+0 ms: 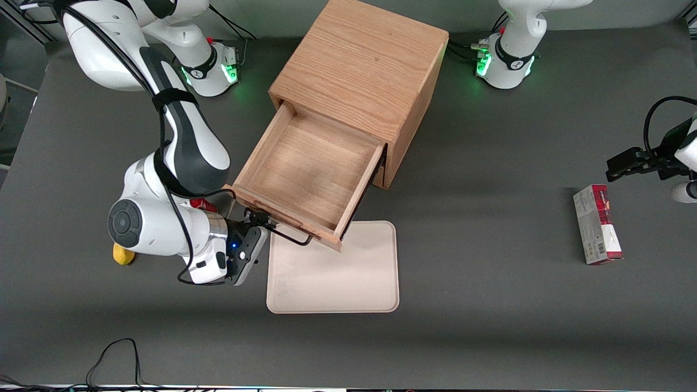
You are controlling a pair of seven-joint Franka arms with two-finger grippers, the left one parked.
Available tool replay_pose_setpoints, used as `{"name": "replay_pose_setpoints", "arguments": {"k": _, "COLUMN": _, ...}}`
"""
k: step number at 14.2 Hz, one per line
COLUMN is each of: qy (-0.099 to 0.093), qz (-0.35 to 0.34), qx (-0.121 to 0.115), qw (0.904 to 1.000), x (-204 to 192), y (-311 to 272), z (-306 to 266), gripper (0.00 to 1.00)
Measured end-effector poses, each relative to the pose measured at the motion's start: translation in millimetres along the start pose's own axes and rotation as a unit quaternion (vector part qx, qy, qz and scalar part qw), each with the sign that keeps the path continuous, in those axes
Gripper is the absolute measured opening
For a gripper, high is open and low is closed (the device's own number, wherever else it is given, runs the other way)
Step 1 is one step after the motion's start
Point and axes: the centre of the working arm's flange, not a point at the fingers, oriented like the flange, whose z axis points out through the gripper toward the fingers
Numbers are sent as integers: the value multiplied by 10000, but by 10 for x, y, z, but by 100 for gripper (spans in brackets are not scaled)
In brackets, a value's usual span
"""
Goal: Open upper drawer
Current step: 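Keep pulling the drawer further out with the right gripper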
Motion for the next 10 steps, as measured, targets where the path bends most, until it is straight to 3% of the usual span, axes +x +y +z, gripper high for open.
{"name": "replay_pose_setpoints", "arguments": {"k": 10, "qy": 4, "qz": 98, "qx": 61, "qw": 9999, "x": -81, "y": 129, "z": -22, "gripper": 100}}
